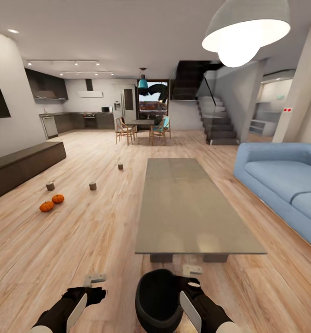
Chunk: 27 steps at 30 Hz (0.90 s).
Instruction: Place each of the two pumpkins and all three candles from the living room inside a cabinet in the living room (use any cabinet), then make sure every cabinet is closed, and position the cauldron so it is next to a table in the living room.
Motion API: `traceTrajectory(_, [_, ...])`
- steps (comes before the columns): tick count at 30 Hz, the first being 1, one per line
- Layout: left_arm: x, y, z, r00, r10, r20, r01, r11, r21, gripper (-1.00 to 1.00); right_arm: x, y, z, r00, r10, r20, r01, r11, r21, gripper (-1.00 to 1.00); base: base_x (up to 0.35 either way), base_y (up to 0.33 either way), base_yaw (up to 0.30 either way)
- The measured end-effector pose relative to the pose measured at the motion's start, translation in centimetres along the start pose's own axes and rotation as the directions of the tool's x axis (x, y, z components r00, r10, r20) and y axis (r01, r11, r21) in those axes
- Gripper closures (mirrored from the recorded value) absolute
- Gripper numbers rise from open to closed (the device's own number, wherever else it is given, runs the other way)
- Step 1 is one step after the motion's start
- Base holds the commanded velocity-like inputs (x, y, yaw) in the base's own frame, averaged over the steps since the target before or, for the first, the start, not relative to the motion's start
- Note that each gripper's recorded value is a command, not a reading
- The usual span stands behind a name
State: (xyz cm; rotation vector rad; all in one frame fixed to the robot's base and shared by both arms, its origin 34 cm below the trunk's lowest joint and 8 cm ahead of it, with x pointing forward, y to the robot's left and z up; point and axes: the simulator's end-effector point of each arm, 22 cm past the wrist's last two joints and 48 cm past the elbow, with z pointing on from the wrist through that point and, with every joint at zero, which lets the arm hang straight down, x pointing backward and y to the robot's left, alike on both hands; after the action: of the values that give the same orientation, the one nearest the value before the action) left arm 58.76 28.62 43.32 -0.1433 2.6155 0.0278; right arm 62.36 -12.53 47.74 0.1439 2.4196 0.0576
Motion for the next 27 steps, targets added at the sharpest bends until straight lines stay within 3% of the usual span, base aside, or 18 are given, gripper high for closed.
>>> traceTrajectory(9, [0.01, 0.16, -0.01, 1.000, 0.000, 0.000, 0.000, 1.000, -0.002, -1.00, 0.11, -0.03, 0.01, 1.000, -0.001, -0.002, 0.001, 1.000, 0.000, -1.00, -0.120, 0.280, 0.245])
traceTrajectory(27, [-0.14, 0.16, -0.03, 1.000, 0.001, 0.002, -0.001, 1.000, -0.002, -1.00, 0.31, 0.04, 0.02, 1.000, -0.001, -0.007, 0.001, 1.000, -0.001, -1.00, -0.005, 0.291, 0.248])
